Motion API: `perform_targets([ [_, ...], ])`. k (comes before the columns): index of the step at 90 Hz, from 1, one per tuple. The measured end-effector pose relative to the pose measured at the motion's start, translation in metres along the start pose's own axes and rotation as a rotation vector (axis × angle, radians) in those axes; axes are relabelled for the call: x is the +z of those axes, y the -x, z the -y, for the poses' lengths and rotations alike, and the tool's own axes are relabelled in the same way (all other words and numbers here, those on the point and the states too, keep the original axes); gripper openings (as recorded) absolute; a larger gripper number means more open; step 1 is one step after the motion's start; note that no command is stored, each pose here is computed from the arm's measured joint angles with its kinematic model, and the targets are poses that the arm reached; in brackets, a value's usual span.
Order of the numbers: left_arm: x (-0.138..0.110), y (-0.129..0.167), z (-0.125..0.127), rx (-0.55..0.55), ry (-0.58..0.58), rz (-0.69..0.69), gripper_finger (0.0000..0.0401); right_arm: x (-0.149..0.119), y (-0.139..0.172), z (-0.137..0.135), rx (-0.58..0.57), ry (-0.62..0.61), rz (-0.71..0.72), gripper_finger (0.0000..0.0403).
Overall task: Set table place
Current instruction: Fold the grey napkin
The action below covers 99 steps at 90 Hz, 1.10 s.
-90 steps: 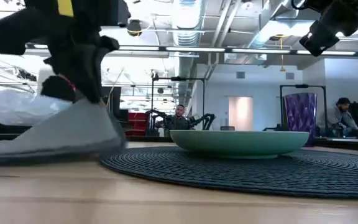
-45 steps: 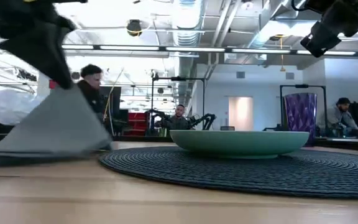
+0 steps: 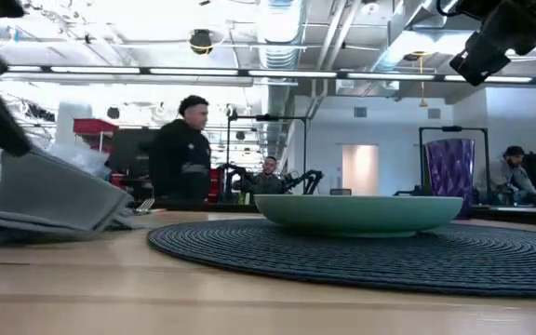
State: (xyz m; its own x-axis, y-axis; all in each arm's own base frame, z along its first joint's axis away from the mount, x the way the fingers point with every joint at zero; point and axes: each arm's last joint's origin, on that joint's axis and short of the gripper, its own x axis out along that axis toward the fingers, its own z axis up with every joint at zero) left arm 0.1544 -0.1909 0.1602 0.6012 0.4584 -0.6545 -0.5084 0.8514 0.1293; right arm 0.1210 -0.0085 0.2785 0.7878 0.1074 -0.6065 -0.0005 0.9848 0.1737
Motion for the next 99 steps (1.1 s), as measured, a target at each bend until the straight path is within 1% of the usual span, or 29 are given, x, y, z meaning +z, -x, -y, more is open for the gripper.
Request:
perform_targets([
  [8, -0.012, 0.003, -0.003, -0.026, 0.102, 0.036, 0.0, 0.0, 0.0, 0.0, 0.0, -0.015, -0.003, 0.0048],
  [12, -0.016, 0.003, -0.004, -0.033, 0.121, 0.038, 0.0, 0.0, 0.0, 0.0, 0.004, -0.015, -0.005, 0.0048],
  [22, -0.02, 0.005, -0.005, -0.039, 0.123, 0.032, 0.0001, -0.001, 0.0, 0.0, 0.008, -0.016, -0.008, 0.0048],
  [37, -0.03, 0.013, -0.003, -0.084, 0.11, -0.079, 0.002, -0.001, 0.0, 0.0, 0.01, -0.019, -0.009, 0.0048],
  [46, -0.037, 0.021, -0.004, -0.099, 0.115, -0.114, 0.0032, -0.001, 0.0, 0.0, 0.011, -0.015, -0.009, 0.0048],
  [55, -0.034, 0.029, -0.003, -0.094, 0.137, -0.121, 0.0042, -0.001, 0.0, 0.0, 0.011, -0.016, -0.009, 0.0051],
  [69, -0.02, 0.046, 0.001, -0.078, 0.078, -0.115, 0.0058, 0.0, 0.0, 0.0, 0.012, -0.01, -0.002, 0.0067],
  [80, -0.016, 0.057, 0.0, -0.063, 0.057, -0.109, 0.0067, 0.012, -0.005, 0.001, -0.006, 0.025, 0.088, 0.0083],
  [86, -0.013, 0.059, -0.002, -0.048, 0.08, -0.08, 0.0068, 0.02, -0.014, 0.002, -0.01, 0.061, 0.142, 0.0092],
  [92, -0.008, 0.061, -0.003, -0.056, 0.113, 0.032, 0.0068, 0.027, -0.03, 0.006, -0.06, 0.051, 0.163, 0.0096],
  [95, -0.004, 0.062, -0.003, -0.058, 0.11, 0.088, 0.0068, 0.031, -0.04, 0.008, -0.08, 0.04, 0.162, 0.0093],
  [99, 0.001, 0.063, -0.004, -0.047, 0.095, 0.128, 0.0068, 0.034, -0.056, 0.009, -0.083, 0.032, 0.134, 0.0083],
])
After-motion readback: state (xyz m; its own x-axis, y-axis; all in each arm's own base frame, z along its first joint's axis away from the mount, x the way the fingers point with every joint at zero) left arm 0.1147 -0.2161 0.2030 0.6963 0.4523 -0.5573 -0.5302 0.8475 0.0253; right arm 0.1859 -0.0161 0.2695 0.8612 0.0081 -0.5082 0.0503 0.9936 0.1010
